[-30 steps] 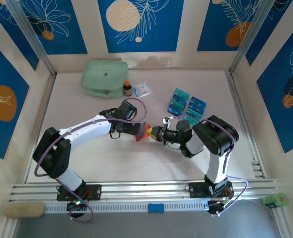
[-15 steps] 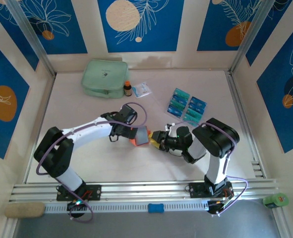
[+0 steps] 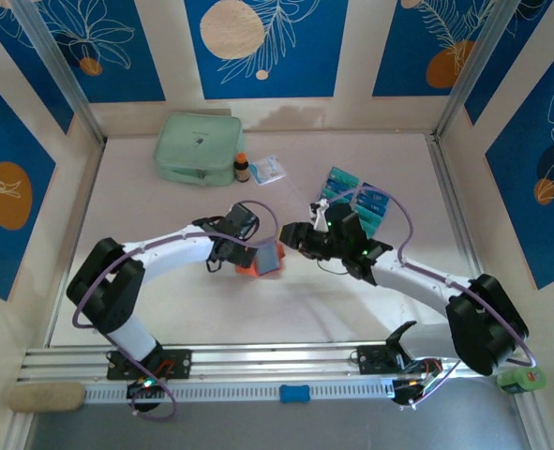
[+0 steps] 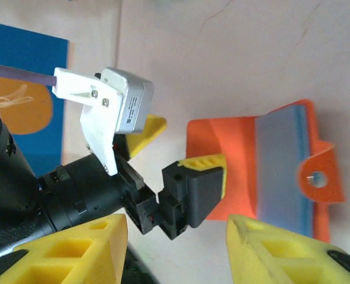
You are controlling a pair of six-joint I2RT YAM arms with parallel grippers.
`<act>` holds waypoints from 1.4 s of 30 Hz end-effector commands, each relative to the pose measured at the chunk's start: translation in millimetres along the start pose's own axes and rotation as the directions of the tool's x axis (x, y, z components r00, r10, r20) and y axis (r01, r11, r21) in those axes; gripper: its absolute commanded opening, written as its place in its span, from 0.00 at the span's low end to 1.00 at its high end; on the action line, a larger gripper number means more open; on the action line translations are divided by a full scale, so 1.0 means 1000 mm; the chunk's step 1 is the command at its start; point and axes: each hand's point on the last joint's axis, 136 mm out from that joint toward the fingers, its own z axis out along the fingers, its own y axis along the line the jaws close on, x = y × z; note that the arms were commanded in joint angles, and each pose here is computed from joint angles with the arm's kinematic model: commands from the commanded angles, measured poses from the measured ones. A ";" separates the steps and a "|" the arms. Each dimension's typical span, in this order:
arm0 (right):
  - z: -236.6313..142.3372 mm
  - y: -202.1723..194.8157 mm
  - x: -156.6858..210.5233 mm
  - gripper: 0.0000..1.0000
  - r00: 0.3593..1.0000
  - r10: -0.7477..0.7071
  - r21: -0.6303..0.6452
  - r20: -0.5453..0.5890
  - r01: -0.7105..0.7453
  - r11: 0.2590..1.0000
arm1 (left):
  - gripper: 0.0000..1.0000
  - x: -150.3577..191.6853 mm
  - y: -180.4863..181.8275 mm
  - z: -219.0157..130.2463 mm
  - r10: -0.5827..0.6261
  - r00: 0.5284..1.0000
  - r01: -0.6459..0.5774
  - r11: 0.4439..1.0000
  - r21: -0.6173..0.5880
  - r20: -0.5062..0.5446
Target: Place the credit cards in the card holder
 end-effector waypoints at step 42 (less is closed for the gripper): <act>0.081 -0.101 0.005 0.22 0.957 -0.119 0.466 -0.263 0.234 0.853 | 1.00 -0.016 -0.008 -0.017 -0.025 0.992 0.016 0.997 0.073 0.121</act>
